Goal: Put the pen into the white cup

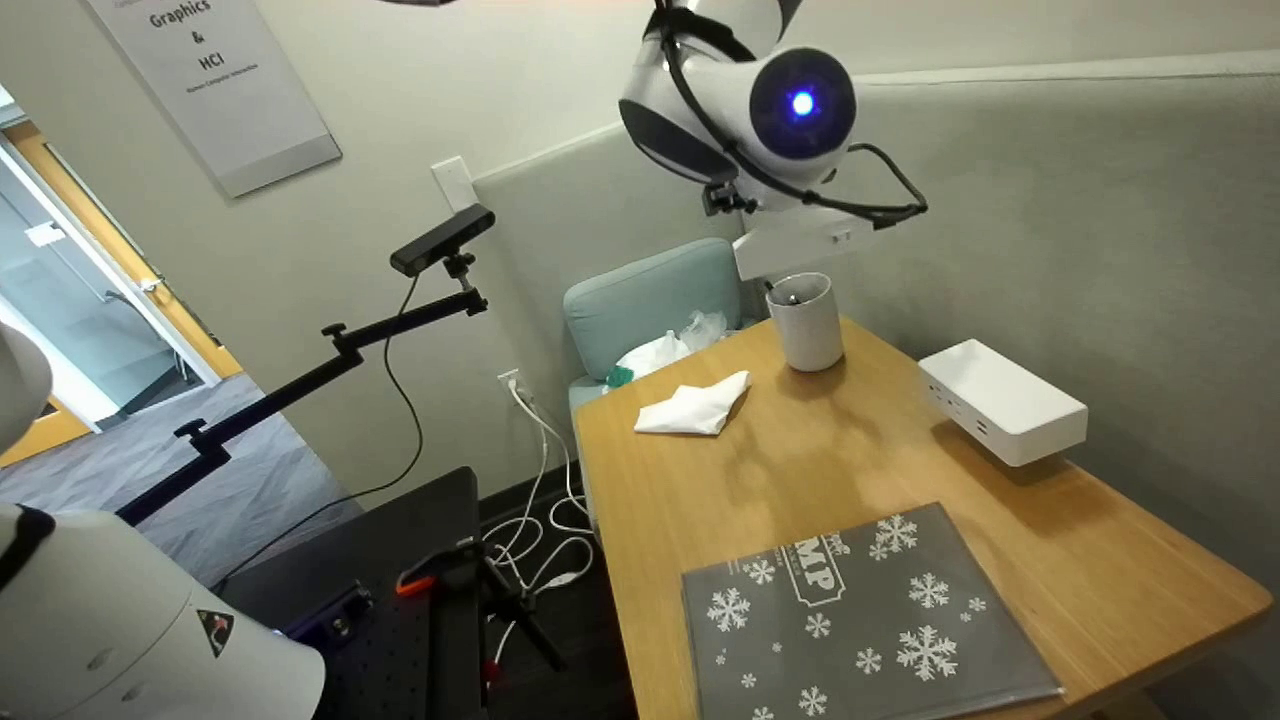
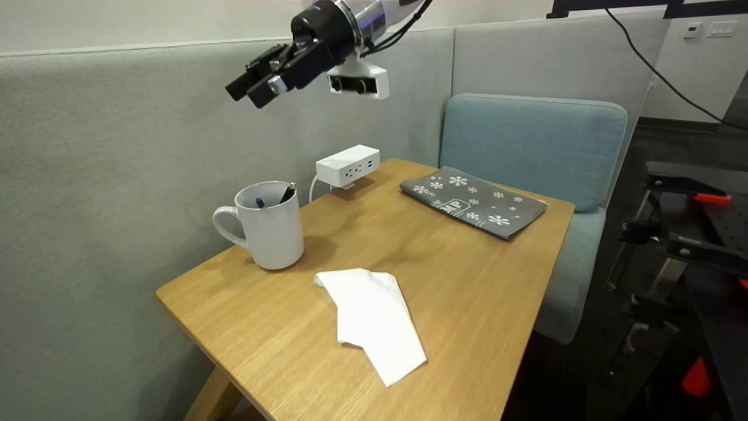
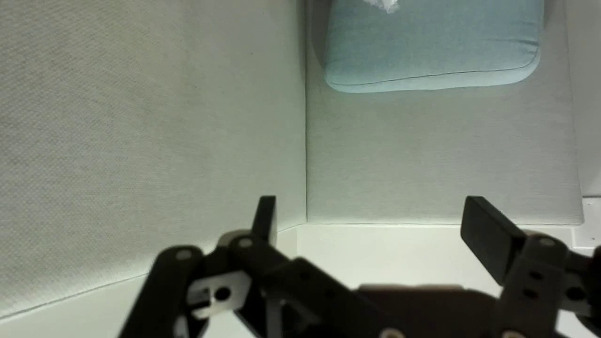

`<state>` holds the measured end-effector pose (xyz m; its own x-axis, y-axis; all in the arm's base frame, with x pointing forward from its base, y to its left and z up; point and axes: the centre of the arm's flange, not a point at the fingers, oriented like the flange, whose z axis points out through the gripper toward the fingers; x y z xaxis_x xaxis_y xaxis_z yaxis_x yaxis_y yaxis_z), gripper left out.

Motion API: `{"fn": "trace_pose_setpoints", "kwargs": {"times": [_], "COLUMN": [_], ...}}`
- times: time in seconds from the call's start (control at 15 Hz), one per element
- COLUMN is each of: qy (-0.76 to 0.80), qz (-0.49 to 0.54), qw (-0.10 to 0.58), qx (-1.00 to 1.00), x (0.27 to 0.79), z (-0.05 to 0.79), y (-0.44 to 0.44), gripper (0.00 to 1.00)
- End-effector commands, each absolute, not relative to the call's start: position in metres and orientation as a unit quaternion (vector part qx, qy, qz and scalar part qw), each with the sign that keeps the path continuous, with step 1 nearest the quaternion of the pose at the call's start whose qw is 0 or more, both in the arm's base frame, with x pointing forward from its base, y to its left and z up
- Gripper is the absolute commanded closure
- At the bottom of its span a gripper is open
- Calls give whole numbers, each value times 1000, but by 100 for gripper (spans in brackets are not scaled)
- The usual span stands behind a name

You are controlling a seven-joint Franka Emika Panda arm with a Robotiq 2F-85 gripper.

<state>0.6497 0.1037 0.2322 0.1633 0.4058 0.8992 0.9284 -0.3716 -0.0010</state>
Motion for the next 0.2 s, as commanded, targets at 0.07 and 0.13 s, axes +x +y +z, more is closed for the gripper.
{"fn": "trace_pose_setpoints", "kwargs": {"times": [0.07, 0.13], "qy": [-471, -470], "qz": [-392, -385], "qw": [278, 277], "qx": [-740, -744], "x": [638, 638], "z": [282, 286], "y": [103, 103], "gripper": [0, 0]}}
